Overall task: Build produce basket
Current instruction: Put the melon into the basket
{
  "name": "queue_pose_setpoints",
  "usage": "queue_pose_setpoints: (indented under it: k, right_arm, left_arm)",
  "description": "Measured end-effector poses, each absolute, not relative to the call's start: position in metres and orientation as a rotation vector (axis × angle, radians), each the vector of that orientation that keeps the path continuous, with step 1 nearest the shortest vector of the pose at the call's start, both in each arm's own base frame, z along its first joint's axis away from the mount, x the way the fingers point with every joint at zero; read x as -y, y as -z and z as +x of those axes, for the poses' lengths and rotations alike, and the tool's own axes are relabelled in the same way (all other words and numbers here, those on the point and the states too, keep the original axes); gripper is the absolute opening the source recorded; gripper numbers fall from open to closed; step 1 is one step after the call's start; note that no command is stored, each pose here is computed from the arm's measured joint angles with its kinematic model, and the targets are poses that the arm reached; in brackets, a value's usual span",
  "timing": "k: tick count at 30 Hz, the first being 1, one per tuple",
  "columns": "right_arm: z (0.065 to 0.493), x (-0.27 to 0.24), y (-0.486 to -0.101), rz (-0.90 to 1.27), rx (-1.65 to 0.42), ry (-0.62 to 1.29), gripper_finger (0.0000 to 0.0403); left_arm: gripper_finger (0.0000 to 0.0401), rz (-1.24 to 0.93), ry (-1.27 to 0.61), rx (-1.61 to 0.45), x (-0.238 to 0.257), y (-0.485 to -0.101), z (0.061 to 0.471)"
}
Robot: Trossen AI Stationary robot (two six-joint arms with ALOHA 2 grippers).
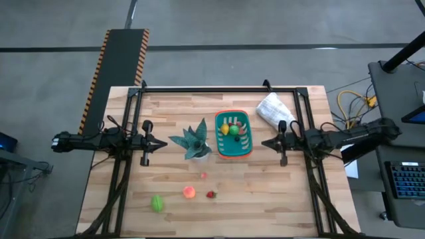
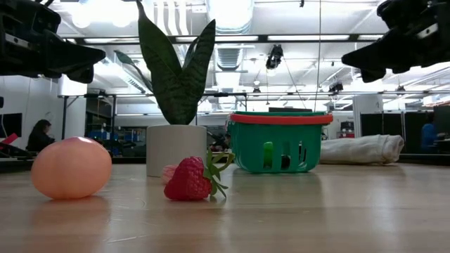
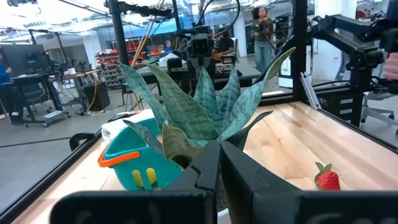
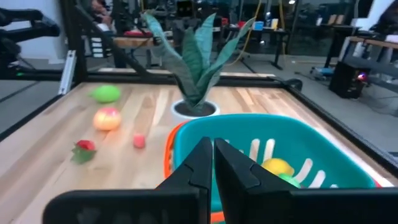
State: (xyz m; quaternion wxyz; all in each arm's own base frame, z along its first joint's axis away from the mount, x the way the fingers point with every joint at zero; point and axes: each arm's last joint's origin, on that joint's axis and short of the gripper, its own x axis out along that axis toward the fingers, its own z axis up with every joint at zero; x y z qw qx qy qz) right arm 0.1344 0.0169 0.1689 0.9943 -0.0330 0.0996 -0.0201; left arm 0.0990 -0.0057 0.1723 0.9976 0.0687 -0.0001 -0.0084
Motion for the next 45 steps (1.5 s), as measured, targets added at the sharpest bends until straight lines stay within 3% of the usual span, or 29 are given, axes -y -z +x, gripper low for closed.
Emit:
queue_pose_setpoints:
  k: [17,30,45]
  right_arm:
    - [0.106,-0.016,-0.182,-0.110,0.016,-0.036,0.0008]
    - [0.095,-0.011,-0.173,-0.104,0.025,0.026,0.0008]
    - [0.098,-0.014,-0.166,0.041,-0.029,-0.139,0.0008]
  left_arm:
    - [0.0000,0.138,0.017,0.000,0.006,-0.172,0.099]
    - [0.0000,0.138,0.017,0.000,0.006,-0.172,0.099]
    - [0.0000,0.138,0.017,0.001,0.006,-0.172,0.099]
